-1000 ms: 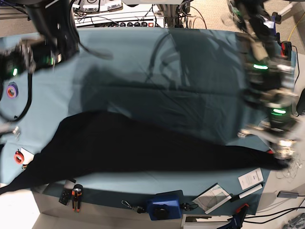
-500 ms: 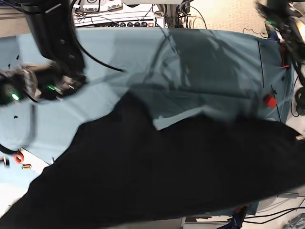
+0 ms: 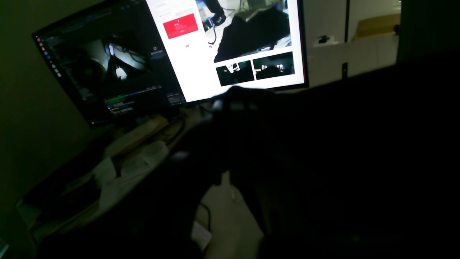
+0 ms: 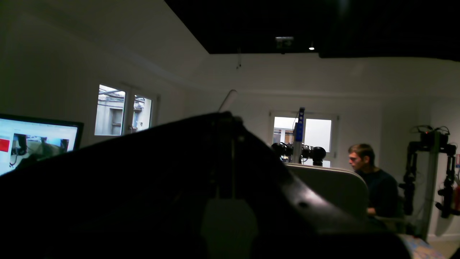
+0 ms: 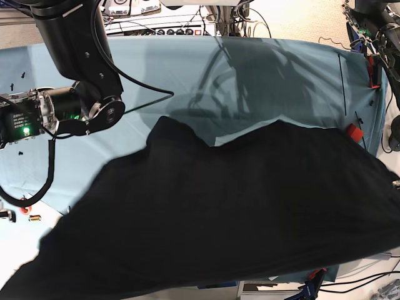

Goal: Layout the t-shirt on the table in an organized manner, then fold the t-shirt properly
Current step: 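Lift the shirt with both grippers and shake it out in the air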

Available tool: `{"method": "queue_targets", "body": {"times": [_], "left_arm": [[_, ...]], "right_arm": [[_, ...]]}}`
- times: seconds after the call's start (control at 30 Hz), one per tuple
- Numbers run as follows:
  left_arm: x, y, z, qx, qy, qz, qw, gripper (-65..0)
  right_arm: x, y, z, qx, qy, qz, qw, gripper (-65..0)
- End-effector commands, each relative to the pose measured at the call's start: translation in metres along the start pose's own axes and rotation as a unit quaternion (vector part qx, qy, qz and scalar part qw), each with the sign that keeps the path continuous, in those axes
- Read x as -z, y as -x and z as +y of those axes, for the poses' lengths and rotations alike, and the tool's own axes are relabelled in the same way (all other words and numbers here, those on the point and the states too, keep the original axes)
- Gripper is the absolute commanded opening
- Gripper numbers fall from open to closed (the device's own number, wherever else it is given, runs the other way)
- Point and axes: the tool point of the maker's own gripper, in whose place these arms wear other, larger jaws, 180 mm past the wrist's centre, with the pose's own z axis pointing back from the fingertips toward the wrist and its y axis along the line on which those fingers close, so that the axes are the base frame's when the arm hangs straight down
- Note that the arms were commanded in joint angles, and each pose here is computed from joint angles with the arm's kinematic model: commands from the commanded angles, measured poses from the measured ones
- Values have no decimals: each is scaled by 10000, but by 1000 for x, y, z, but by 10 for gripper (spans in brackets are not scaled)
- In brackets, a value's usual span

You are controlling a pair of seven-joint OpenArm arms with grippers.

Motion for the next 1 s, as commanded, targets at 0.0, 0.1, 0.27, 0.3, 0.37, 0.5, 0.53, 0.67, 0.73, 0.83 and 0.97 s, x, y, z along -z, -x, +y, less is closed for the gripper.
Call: {"method": "queue_targets", "body": {"times": [0.0,0.1,0.27,0.3,0.37,0.5,0.53,0.67,0.73,0.83,0.97], "left_arm": [[0,-15,14,67,-252,-253,9993,-650],[-1,-21,27,-126,-379,-363,9985,-650],[-7,-27,46,-480,-365,-493,9970,-650],[-8,-28,45,-518,-266,-521,9969,-650],[-9,-29,41,-607,-67,-542,9967,-650],[-10,-28,36,-671,140,-506,9964,-650],[-10,-29,34,-720,206,-510,9959,-650],[-11,-31,28,-739,386,-551,9950,-650],[-12,-33,9,-684,831,-613,9923,-650],[-11,-26,-21,-597,1337,-431,9883,-650],[-10,-26,-61,-466,1727,-485,9827,-650]], "right_arm": [[-1,-22,2,-142,14,-374,9992,-650],[-9,-37,7,-530,171,-488,9973,-650],[-16,-27,8,-569,267,-308,9975,-650],[-17,-24,8,-551,268,-268,9978,-650],[-18,-21,6,-486,341,-200,9980,-650],[-19,-13,-3,-504,572,-13,9971,-650],[-19,-12,-4,-516,605,24,9968,-650],[-20,-8,-7,-556,691,150,9960,-650],[-21,0,-15,-651,877,402,9932,-650],[-16,31,-28,-311,854,951,9913,-650],[-8,84,-57,282,819,1631,9828,-650]]}}
